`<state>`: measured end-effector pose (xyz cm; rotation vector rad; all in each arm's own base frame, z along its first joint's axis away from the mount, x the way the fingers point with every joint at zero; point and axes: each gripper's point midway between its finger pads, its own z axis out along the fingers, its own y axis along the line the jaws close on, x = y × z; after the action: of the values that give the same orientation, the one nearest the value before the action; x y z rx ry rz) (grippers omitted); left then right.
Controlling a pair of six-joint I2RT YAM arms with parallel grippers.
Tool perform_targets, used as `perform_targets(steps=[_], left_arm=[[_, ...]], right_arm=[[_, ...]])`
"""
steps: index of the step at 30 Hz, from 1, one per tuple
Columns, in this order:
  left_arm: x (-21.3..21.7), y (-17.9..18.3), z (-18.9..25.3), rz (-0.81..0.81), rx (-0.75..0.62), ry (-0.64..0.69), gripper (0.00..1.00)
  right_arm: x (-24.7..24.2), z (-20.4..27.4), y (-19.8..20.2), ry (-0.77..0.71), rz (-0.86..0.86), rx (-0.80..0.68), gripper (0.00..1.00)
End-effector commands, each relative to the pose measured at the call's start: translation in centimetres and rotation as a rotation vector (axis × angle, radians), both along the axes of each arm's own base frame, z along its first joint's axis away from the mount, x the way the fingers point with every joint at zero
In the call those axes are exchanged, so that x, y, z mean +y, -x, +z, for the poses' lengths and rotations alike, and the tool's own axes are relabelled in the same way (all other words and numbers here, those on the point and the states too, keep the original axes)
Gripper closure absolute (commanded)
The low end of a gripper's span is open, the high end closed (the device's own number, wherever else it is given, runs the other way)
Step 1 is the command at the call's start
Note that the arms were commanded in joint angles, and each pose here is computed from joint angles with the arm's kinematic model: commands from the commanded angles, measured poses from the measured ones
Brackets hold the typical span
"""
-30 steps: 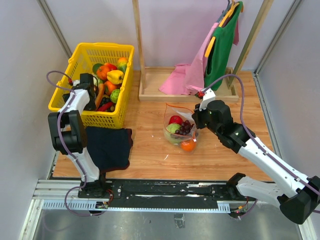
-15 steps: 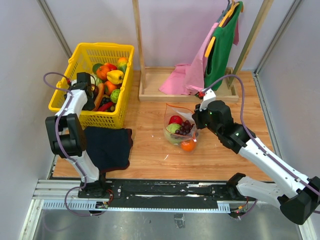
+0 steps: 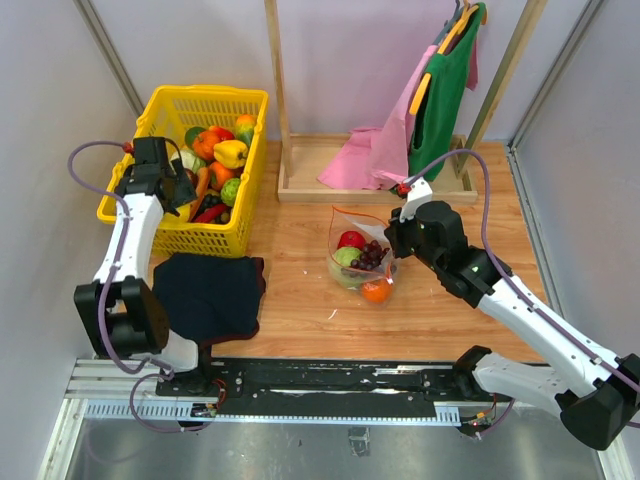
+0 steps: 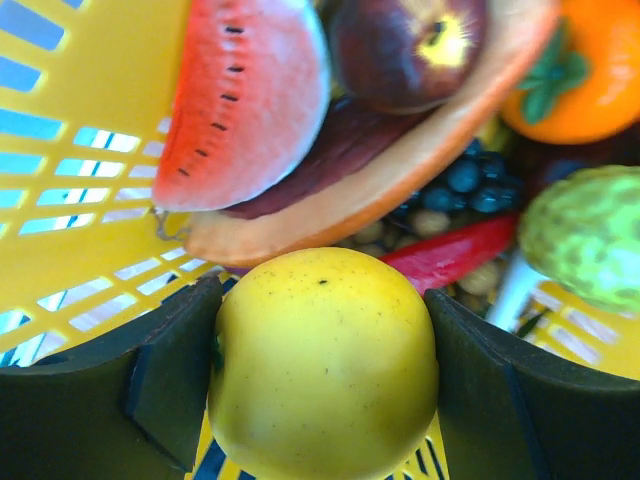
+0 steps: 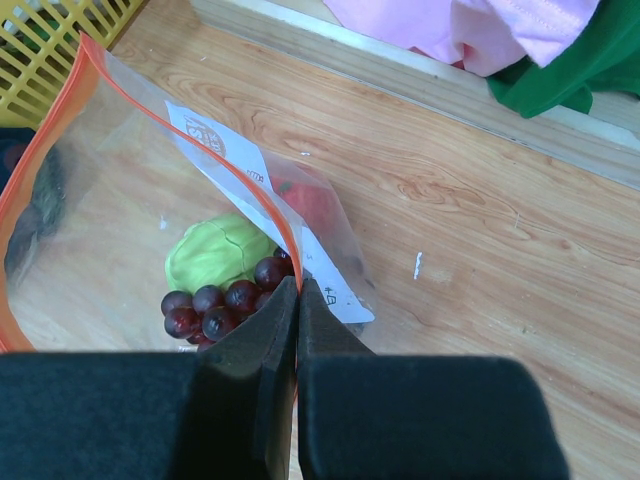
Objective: Place the food in the zip-top bag and seal the zipper
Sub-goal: Pick up the fake fruit from the bin, then place the fake fruit in the zipper food storage bag.
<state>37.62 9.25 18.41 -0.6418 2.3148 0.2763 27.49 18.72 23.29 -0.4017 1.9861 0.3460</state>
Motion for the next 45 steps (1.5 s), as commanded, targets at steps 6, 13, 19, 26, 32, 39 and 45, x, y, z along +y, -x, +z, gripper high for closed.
perform_targets(steps=[6, 13, 19, 26, 32, 39, 45], left_arm=[[-6.5, -0.7, 7.6, -0.255, -0.306, 0.128, 0.72], [-12.4, 0.7, 13.1, -0.459, -0.467, 0.198, 0.74], [-18.7, 2.8, 16.4, -0.652, -0.574, 0.281, 0.74], [-25.6, 5.2, 18.1, -0.841, -0.66, 0.394, 0.74], [-31.9, 7.6, 18.9, -0.993, -0.739, 0.501, 0.74], [-38.2, 10.4, 18.1, -1.156, -0.762, 0.532, 0.72], [-42.1, 12.0, 16.8, -1.265, -0.775, 0.51, 0.71]], right_arm=[[-0.3, 0.6, -0.3, -0.032, -0.022, -0.017, 0.99], [-0.2, 0.6, -0.3, -0.036, -0.02, -0.017, 0.99], [-0.1, 0.7, -0.3, -0.044, -0.018, -0.02, 0.99], [-0.2, 0.9, -0.2, -0.047, -0.019, -0.026, 0.99], [-0.2, 1.0, -0.2, -0.05, -0.019, -0.028, 0.99], [-0.2, 1.0, -0.2, -0.056, -0.018, -0.03, 0.99], [-0.3, 1.0, -0.1, -0.055, -0.019, -0.031, 0.99]])
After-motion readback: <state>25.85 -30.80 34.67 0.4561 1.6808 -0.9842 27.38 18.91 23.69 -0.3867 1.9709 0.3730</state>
